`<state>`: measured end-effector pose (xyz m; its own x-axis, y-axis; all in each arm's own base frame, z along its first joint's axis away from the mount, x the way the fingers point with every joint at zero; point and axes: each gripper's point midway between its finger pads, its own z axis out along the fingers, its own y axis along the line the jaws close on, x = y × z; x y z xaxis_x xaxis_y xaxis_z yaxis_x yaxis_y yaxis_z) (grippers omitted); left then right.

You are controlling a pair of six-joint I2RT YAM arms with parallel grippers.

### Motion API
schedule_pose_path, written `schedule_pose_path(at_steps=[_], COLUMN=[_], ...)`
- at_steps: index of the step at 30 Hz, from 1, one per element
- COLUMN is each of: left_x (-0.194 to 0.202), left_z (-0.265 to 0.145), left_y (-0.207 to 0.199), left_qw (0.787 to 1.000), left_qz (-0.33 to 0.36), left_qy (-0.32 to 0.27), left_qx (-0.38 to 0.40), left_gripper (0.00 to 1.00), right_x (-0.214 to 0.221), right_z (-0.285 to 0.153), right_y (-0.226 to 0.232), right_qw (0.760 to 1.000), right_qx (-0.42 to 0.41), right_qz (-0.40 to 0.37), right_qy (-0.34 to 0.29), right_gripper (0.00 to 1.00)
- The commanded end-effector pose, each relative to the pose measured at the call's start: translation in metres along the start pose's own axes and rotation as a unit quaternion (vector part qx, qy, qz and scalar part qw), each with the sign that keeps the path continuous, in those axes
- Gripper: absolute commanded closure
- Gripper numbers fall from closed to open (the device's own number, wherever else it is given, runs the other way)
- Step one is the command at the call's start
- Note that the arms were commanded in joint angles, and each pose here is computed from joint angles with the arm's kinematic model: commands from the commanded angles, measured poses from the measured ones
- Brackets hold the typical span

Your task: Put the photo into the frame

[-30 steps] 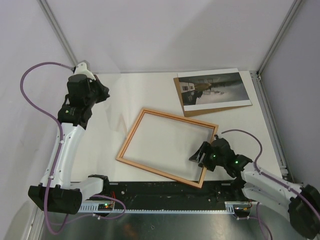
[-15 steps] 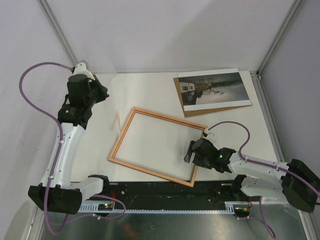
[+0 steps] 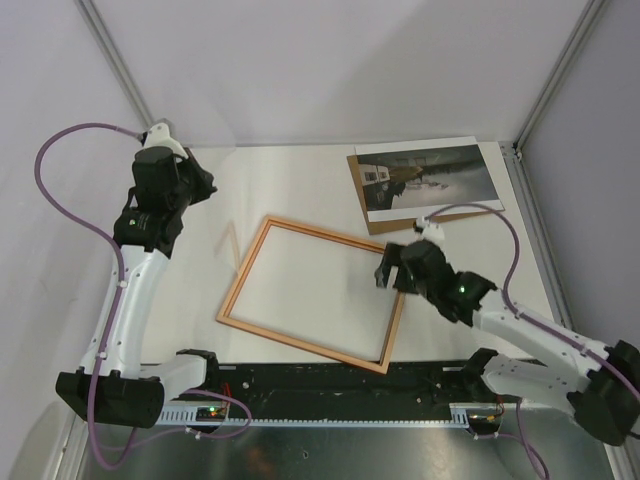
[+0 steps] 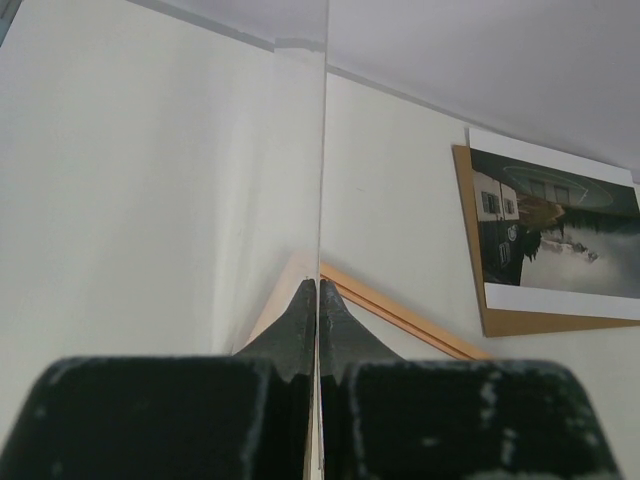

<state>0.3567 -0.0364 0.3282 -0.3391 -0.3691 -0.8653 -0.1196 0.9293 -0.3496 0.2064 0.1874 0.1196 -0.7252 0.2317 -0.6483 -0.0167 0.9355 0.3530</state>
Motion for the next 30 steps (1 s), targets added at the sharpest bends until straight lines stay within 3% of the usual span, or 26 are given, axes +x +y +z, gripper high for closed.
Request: schedule_pose_path(at_steps=[1, 8, 12, 20, 30], left_x=[-0.032, -0.026, -0.025, -0.034, -0.037], left_z=[-0.017, -0.031, -0.041, -0.059, -0.071], left_y=[-0.015, -0.016, -0.014, -0.011, -0.010], left_qw=[0.998, 0.998, 0.998, 0.997, 0.996], left_qz=[-0.015, -0.022, -0.022, -0.023, -0.024], left_qy=[-0.046, -0.044, -0.048, -0.067, -0.078], left_qx=[0.029, 0.039, 0.039, 0.032, 0.031], left_gripper=[1.00, 1.00, 1.00, 1.00, 1.00], right_x=[-0.086, -0.147, -0.139, -0.100, -0.061], right_z=[0.038, 0.105, 0.148, 0.209, 0.239], right_y=[0.028, 0.067, 0.078, 0.077, 0.083], right_qw=[0.990, 0.964, 0.953, 0.941, 0.919], right_qx=[-0.067, -0.115, -0.127, -0.132, -0.112], right_qz=[-0.085, -0.203, -0.263, -0.312, -0.369], right_qy=[-0.094, -0.124, -0.077, 0.015, 0.079], right_gripper=[0.12, 0.12, 0.11, 0.12, 0.17])
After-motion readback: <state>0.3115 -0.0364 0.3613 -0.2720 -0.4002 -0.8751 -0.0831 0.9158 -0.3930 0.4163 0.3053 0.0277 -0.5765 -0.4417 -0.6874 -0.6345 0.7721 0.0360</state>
